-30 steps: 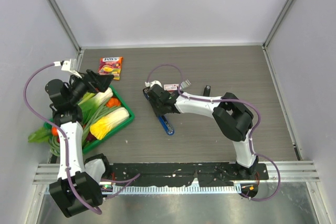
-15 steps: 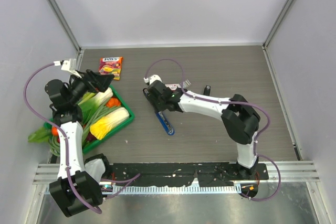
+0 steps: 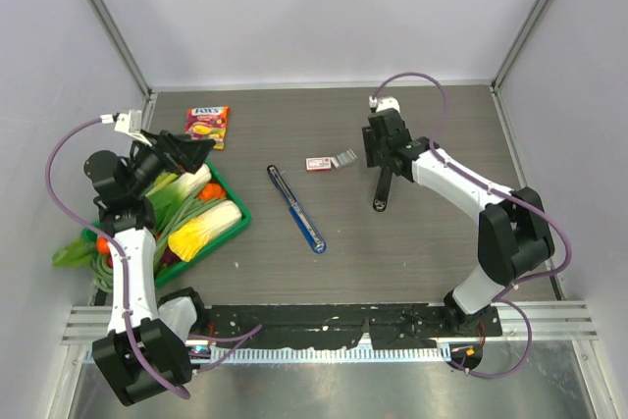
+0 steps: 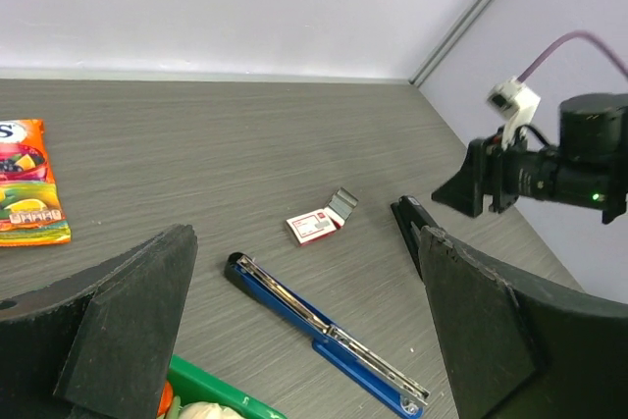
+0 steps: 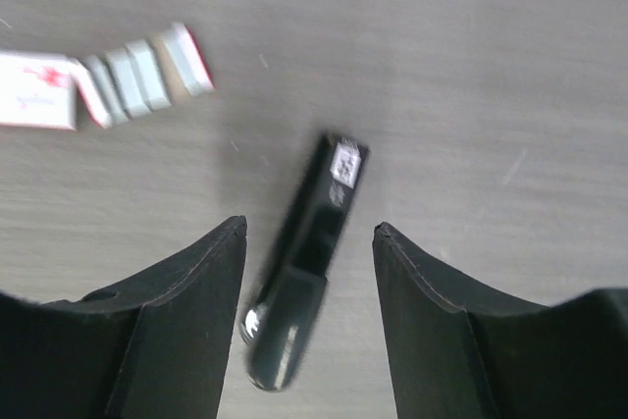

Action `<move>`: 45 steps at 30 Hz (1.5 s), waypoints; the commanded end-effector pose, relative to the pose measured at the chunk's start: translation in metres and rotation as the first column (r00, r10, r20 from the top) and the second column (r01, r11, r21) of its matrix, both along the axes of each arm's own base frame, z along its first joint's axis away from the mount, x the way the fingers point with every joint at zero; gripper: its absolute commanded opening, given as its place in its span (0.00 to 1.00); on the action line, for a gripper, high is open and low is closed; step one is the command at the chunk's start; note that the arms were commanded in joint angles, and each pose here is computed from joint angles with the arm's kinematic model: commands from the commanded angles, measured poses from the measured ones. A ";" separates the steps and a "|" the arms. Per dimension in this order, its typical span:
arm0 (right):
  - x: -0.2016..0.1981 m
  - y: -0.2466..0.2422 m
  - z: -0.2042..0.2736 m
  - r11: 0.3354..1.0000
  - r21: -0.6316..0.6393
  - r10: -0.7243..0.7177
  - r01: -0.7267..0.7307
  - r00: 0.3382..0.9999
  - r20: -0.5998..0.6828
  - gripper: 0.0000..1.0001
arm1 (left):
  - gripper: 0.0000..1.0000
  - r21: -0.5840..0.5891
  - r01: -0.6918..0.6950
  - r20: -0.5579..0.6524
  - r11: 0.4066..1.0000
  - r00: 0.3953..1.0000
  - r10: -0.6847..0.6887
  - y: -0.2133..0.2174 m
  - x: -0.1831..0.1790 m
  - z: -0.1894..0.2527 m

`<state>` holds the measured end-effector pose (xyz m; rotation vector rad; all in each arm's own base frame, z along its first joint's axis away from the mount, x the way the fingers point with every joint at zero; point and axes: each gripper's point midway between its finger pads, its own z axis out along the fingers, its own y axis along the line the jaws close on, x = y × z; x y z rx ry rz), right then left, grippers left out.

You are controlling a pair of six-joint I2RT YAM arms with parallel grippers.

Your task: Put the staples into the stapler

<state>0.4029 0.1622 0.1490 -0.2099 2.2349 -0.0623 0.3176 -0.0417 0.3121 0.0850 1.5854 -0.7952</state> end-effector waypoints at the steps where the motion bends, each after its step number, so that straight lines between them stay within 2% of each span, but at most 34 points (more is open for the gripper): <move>1: -0.028 -0.022 -0.044 0.999 0.001 -0.046 0.046 0.988 -0.148 0.60 | 1.00 0.011 0.014 0.056 1.000 0.998 -0.015 -0.002 -0.004 0.011; 7: -0.035 -0.046 -0.062 0.991 0.077 -0.093 0.114 0.967 -0.236 0.62 | 1.00 0.012 0.016 0.059 1.000 0.998 -0.016 -0.003 -0.005 0.011; 11: -0.042 -0.036 -0.072 0.978 0.181 -0.054 0.106 0.960 -0.274 0.63 | 1.00 0.014 0.009 0.063 1.000 0.998 -0.010 -0.002 -0.004 0.010; 17: -0.040 -0.024 -0.068 0.964 0.244 -0.030 0.102 0.959 -0.282 0.64 | 1.00 0.013 0.006 0.056 1.000 0.998 -0.007 -0.001 -0.002 0.006; 26: -0.046 -0.020 -0.072 0.959 0.263 -0.016 0.102 0.951 -0.309 0.68 | 1.00 0.011 0.006 0.054 1.000 0.999 -0.007 0.000 -0.001 0.002; 29: -0.054 -0.012 -0.076 0.952 0.297 0.027 0.073 0.946 -0.322 0.70 | 1.00 0.010 0.003 0.053 1.000 0.999 -0.004 0.001 0.000 0.002; 36: -0.063 -0.002 -0.078 0.965 0.261 0.066 0.019 0.948 -0.312 0.71 | 1.00 0.012 -0.002 0.053 1.000 0.999 0.001 0.002 0.001 -0.001; 38: -0.061 -0.006 -0.078 0.977 0.212 0.050 0.015 0.954 -0.294 0.69 | 1.00 0.011 -0.003 0.052 1.000 0.999 0.002 0.002 0.001 -0.001; 41: -0.059 -0.005 -0.073 0.985 0.171 0.050 -0.002 0.960 -0.276 0.54 | 1.00 0.009 0.000 0.047 1.000 0.999 0.000 0.001 0.001 -0.002; 42: -0.058 -0.006 -0.070 0.988 0.155 0.055 -0.013 0.961 -0.271 0.43 | 1.00 0.009 -0.003 0.047 1.000 0.999 0.003 0.002 0.002 -0.002; 45: -0.055 -0.010 -0.063 0.995 0.095 0.047 -0.023 0.967 -0.252 0.32 | 1.00 0.007 -0.001 0.045 1.000 0.999 0.001 0.001 0.001 -0.003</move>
